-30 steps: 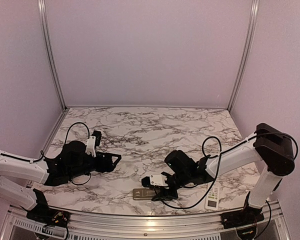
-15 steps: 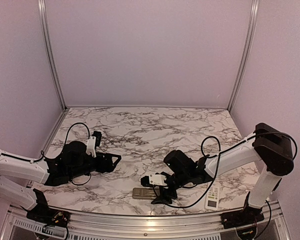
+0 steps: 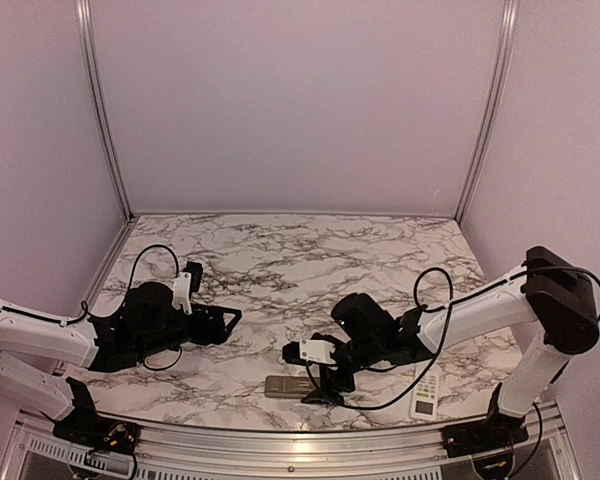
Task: Unload the batteries from the remote control
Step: Move the remote control to the center of the board, then pick up the screwdriver from the center of the board, then pass from the right arm to the left
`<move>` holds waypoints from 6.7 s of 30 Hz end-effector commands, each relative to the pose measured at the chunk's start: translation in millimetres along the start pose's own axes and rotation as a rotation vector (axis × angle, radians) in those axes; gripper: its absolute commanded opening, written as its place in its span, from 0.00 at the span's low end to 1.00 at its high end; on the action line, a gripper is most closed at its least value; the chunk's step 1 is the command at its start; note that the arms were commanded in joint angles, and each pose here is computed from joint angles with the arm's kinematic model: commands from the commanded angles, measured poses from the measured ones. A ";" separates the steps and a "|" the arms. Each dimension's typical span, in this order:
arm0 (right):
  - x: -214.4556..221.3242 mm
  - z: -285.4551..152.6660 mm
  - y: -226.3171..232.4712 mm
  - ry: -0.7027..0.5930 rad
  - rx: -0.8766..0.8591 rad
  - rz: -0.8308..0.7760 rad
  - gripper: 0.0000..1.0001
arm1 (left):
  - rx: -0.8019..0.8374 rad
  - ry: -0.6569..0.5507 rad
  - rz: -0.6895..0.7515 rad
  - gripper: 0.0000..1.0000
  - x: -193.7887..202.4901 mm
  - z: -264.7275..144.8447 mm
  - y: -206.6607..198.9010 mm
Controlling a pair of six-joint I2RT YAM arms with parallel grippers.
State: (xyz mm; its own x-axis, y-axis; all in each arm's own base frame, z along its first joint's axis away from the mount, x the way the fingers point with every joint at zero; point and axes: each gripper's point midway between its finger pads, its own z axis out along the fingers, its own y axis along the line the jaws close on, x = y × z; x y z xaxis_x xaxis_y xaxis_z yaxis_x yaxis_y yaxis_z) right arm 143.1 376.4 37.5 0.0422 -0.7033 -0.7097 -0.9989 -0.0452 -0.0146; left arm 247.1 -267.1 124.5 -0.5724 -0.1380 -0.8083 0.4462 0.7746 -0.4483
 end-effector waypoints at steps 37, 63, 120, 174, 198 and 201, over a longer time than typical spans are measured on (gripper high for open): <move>4.8 -131.8 -51.9 -0.252 0.598 0.676 0.95 | 0.158 -0.081 0.206 0.85 16.4 4.0 -17.8; 91.3 -117.3 -99.3 -0.056 0.837 0.896 0.92 | 0.165 -0.064 0.262 0.83 23.2 12.5 -19.0; 128.6 -101.2 -98.1 0.085 0.860 0.944 0.10 | 0.201 -0.058 0.249 0.81 24.7 12.2 -25.2; -73.8 -117.7 -33.5 -0.392 0.483 -0.123 0.00 | 0.493 0.114 -0.152 0.79 -38.2 -47.4 -106.0; -80.1 -92.3 -13.9 -0.362 0.368 -0.191 0.00 | 0.568 0.221 -0.097 0.56 -15.0 -30.7 -125.6; -80.6 -92.0 -15.3 -0.360 0.374 -0.189 0.00 | 0.574 0.243 -0.096 0.52 -9.9 -27.7 -127.5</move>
State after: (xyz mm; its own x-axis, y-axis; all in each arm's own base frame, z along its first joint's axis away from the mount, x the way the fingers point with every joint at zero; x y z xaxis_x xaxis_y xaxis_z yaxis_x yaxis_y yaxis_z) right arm 155.7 357.9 142.9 0.2494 -0.4490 -0.8580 -0.9250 0.1519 -0.3484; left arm 178.5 -337.5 190.2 -0.7553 -0.0073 -0.6553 0.6136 0.3435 -0.7110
